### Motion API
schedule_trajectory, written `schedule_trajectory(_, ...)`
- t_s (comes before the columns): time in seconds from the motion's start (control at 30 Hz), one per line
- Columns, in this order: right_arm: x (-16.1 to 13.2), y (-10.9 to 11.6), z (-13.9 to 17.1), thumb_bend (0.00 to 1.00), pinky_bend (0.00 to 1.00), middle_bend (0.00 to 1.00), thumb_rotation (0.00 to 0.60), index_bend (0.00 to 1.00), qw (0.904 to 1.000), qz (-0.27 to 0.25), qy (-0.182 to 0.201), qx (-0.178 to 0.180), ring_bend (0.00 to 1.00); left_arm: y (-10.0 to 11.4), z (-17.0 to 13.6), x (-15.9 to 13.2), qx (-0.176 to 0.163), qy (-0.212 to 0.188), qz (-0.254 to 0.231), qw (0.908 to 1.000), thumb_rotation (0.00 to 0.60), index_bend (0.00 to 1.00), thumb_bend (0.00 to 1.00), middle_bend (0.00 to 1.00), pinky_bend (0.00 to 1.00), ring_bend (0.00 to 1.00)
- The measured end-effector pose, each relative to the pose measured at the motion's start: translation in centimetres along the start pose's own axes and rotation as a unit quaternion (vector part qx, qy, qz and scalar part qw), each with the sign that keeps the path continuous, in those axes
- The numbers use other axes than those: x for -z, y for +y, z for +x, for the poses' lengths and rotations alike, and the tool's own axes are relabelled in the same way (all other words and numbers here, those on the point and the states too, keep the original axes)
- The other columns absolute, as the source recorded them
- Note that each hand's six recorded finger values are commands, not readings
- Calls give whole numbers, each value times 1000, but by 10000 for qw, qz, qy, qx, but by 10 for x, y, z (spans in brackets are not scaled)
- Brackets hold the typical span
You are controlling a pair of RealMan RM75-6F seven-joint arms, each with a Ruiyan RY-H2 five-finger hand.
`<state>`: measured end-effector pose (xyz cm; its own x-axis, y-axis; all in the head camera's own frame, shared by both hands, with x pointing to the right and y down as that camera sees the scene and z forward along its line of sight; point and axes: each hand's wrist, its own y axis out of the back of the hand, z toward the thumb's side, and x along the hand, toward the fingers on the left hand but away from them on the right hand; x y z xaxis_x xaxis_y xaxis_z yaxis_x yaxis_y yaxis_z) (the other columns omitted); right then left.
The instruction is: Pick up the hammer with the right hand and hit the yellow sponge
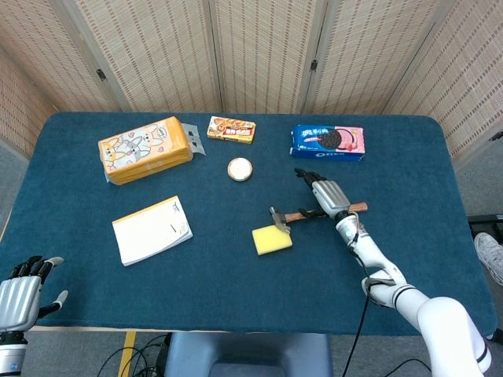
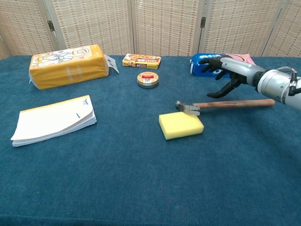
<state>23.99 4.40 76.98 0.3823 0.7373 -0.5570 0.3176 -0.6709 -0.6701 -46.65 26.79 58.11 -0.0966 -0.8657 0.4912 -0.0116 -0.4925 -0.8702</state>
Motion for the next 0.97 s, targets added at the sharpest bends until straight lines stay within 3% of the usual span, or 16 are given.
schedule_trajectory(0.3,33,42,55,294,177,240,600,19,9983,296,-33,494,80,-4,6,-4,13,-71,-83,9999,600,305,290,364,268,207)
schedule_trajectory(0.53,65,71,149,303,192,310,600,136,9915,816,-433,912,151,-8,10,-10,-37,-110,-182,9998,600,306,290,366,268,207)
schedule_trajectory(0.73,87,75,234,303,208,341,600,189,9834,853,-1036,1222,168,-11,12,-24,-89,-246,-267,9993,600,305,290,366,268,207)
schedule_trajectory(0.97,96,72,287,303,216,353,600,213,9769,784,-1438,1374,179,-12,15,-34,-207,-308,-292,9989,600,304,290,366,268,207)
